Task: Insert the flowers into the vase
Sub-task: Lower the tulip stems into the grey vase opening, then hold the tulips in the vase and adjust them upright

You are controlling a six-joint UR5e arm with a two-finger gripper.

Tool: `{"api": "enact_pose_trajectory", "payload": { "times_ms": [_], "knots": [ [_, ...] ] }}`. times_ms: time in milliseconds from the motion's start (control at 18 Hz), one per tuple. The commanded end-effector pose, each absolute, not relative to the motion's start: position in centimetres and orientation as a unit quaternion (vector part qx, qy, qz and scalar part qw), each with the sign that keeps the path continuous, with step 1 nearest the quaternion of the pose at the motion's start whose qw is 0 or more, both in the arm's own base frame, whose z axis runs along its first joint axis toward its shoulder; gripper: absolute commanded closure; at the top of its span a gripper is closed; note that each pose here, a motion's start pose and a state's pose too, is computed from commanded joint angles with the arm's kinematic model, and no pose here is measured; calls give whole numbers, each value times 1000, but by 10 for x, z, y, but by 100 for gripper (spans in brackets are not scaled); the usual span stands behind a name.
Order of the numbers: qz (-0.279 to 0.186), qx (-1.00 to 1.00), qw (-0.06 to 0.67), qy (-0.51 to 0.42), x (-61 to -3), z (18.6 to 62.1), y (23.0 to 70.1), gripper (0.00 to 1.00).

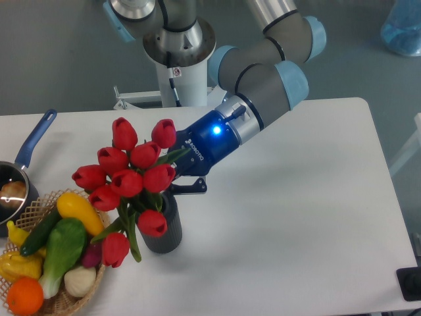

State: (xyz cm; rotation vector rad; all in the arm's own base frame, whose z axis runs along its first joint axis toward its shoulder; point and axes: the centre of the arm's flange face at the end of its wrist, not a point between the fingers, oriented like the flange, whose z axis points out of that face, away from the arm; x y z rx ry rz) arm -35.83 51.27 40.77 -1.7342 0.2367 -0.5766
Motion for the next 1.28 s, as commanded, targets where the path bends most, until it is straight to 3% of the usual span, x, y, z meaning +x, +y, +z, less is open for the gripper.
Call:
{"api": "enact_pose_trajectory", "payload": {
  "times_ms": [1278],
  "knots": [
    [-243,-751,603,118,-356,371,513,82]
  ]
}}
